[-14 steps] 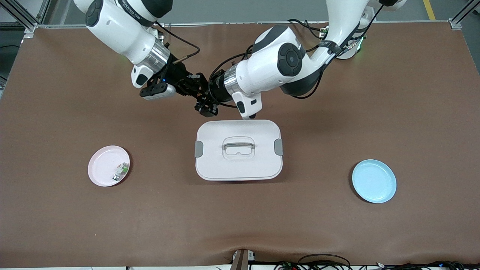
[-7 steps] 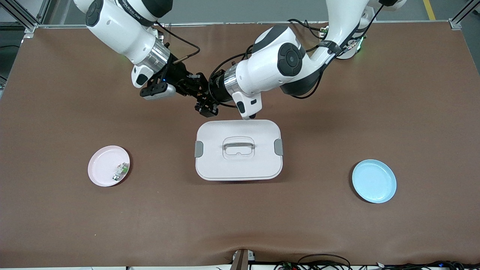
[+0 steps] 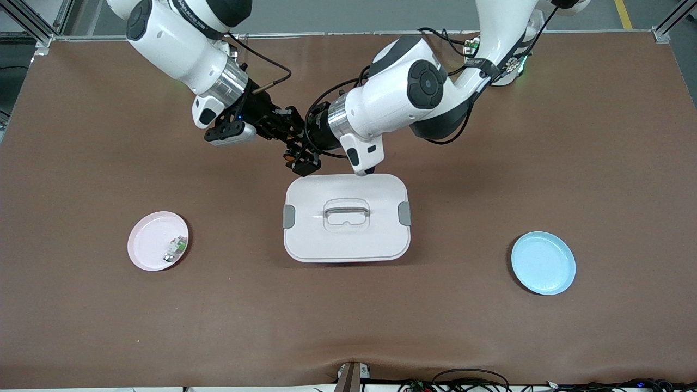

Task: Transfer orange switch to right arm and place
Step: 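Carry the switch to the white plate while the left gripper withdraws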

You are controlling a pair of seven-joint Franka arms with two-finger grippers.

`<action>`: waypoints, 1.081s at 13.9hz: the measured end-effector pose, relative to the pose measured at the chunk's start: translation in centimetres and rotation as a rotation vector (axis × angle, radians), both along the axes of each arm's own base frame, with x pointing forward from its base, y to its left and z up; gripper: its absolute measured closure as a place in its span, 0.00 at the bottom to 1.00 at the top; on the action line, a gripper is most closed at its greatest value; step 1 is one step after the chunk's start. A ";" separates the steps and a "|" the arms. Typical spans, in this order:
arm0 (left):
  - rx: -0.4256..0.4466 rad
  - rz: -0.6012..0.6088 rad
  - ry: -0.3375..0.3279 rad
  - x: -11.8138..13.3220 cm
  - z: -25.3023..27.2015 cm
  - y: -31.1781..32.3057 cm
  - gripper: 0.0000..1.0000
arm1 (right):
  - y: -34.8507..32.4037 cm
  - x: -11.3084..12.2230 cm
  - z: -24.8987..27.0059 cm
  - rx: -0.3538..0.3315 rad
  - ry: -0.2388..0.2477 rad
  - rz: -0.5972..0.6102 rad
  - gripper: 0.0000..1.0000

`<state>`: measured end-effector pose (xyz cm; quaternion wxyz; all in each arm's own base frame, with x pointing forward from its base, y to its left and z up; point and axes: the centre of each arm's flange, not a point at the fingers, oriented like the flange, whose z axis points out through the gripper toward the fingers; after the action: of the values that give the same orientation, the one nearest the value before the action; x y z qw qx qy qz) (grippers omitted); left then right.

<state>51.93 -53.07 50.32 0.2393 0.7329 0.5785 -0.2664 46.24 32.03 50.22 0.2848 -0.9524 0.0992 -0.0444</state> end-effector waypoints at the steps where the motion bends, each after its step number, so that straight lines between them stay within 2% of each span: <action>1: 0.005 0.001 -0.009 0.1 0.1 0.2 0.00 | -0.2 0.0 -0.1 -0.035 -0.020 0.040 0.59; 3: 0.020 0.003 -0.028 0.5 0.2 0.6 0.00 | -1.0 0.2 -0.3 -0.146 -0.075 0.193 0.59; 5: 0.044 0.000 -0.037 1.0 -0.1 1.1 0.00 | -3.3 1.2 0.1 -0.270 -0.145 0.412 0.59; 10: 0.167 -0.015 -0.080 3.0 0.3 4.9 0.00 | -13.5 5.6 0.3 -0.464 -0.322 0.899 0.59; 12: 0.220 -0.007 -0.126 4.4 1.2 7.2 0.00 | -18.4 7.2 -0.4 -0.543 -0.360 1.076 0.59; 15: 0.299 -0.077 -0.162 6.7 1.6 12.3 0.00 | -25.5 9.7 -2.8 -0.612 -0.388 1.303 0.59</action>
<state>58.62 -40.78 51.92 0.1629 0.8009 0.5621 -0.1265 55.92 6.54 47.42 -0.0122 -0.8302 -0.5541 -0.0594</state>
